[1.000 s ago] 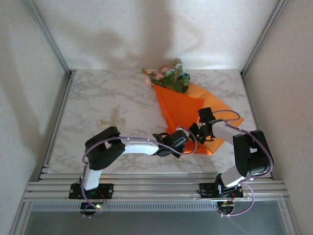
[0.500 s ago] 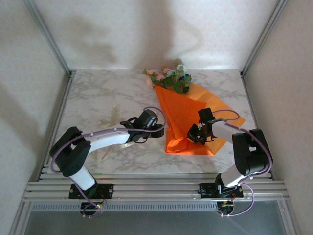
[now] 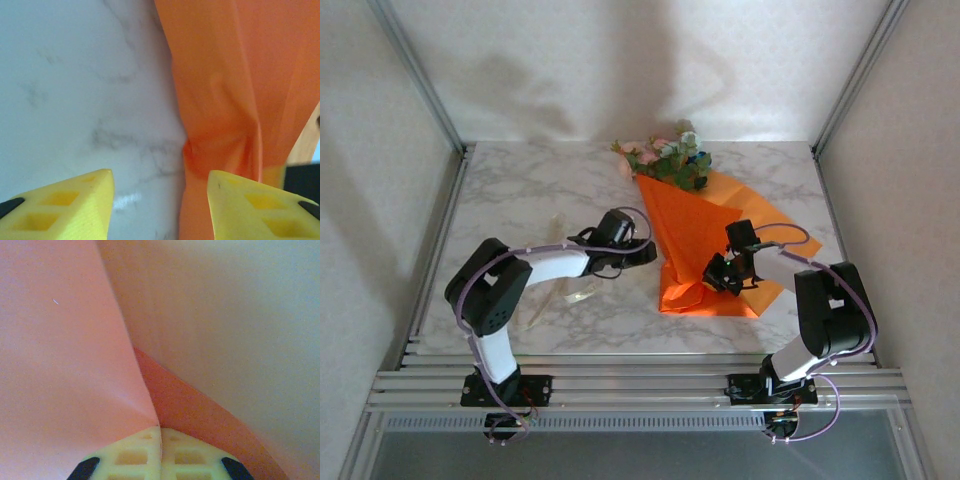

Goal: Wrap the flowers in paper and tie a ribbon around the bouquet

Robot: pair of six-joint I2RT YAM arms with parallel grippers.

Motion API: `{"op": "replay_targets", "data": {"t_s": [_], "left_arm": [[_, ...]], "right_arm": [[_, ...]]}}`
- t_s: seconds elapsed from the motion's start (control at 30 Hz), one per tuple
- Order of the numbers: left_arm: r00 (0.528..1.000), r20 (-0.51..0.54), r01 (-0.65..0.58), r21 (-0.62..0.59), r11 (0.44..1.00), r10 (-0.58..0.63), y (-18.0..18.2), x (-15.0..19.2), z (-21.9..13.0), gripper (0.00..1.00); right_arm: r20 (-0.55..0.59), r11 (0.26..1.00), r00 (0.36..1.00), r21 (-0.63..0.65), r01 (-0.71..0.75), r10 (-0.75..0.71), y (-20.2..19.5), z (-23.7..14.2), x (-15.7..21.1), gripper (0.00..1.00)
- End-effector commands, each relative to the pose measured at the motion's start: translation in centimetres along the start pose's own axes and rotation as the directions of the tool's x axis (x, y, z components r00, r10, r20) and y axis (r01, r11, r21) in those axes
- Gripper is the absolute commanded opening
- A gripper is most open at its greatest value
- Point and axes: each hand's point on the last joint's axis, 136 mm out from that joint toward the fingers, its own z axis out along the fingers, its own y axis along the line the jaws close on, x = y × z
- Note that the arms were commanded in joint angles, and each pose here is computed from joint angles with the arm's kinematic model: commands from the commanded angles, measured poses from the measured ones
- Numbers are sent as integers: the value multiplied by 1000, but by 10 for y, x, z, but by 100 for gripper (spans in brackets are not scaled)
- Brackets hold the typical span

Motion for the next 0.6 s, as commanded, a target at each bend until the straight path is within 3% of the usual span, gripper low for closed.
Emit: {"op": "replay_targets", "data": {"t_s": [0.0,0.23,0.4,0.57], "left_arm": [[1000,27,7,95,995,-10,-34,-24,5,53],[1000,-23,14,66,998,-12,-34,-25,22,58],[999,-44,-14,-1,1000,14,-24,-27,37,53],[998,-63,-30,-10,1000,29,-25,-31,51,38]], "right_arm": [[-32,999,999,40,-7,8,-9,3,4,0],[-35,999,999,33,-5,6,-7,3,4,0],[-36,999,999,35,-4,5,-7,3,3,0],[-34,1000,999,26,1,0,-2,0,2,0]]}}
